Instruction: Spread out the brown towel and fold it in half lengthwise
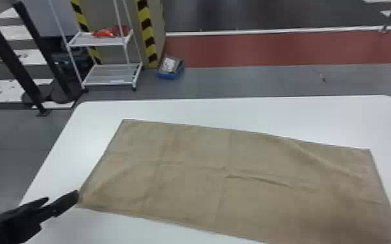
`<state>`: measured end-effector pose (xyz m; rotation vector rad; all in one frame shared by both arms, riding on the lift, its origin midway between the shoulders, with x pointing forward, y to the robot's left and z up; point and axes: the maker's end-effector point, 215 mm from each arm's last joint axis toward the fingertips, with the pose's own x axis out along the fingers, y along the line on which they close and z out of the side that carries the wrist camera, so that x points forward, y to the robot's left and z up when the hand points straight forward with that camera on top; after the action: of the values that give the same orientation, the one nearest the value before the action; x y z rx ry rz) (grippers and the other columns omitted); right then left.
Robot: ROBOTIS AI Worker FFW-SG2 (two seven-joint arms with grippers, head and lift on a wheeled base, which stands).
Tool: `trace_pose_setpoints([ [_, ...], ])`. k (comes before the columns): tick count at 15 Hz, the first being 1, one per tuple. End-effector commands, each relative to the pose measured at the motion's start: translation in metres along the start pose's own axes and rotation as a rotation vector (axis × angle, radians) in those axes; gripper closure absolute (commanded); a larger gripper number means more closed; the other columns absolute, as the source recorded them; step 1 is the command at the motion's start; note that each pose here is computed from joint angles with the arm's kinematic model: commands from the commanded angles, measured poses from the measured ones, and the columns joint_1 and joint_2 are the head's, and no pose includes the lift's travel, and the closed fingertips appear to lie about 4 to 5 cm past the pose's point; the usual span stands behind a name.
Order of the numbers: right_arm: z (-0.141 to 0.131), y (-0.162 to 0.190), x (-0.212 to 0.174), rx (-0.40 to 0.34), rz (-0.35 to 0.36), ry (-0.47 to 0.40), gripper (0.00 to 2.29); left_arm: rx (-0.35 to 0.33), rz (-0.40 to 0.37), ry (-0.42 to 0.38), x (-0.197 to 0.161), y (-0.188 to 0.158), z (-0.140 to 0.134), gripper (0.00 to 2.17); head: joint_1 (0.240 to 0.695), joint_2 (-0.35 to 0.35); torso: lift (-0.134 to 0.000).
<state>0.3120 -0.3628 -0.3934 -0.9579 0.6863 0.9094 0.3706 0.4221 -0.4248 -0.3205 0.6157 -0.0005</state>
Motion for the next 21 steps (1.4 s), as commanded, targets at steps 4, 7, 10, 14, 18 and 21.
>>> trace_pose_setpoints([
  [4, -0.003, 0.023, 0.027, -0.029, 0.078, 0.072, 0.26, -0.003, 0.002, -0.002, -0.001, 0.001, 0.0, 0.06, 0.695, 0.111, -0.125],
  [7, -0.008, 0.029, 0.033, -0.02, 0.096, 0.11, 0.29, -0.005, 0.009, -0.005, -0.002, 0.005, 0.001, 0.07, 0.695, 0.13, -0.125],
  [10, -0.02, 0.032, 0.03, 0.009, 0.102, 0.144, 0.41, -0.006, 0.009, -0.004, -0.002, 0.005, 0.001, 0.07, 0.695, 0.13, -0.125],
  [14, -0.028, 0.039, 0.029, 0.0, 0.119, 0.171, 0.76, -0.008, 0.01, 0.0, -0.002, 0.006, -0.001, 0.07, 0.695, 0.111, -0.125],
  [18, -0.023, 0.028, 0.019, 0.009, 0.093, 0.135, 1.53, -0.003, 0.016, 0.005, -0.002, 0.01, -0.002, 0.07, 0.695, 0.103, -0.125],
  [21, -0.033, -0.002, -0.003, 0.034, 0.025, 0.116, 1.81, 0.006, 0.02, 0.02, -0.001, 0.016, -0.006, 0.06, 0.695, 0.104, -0.125],
])
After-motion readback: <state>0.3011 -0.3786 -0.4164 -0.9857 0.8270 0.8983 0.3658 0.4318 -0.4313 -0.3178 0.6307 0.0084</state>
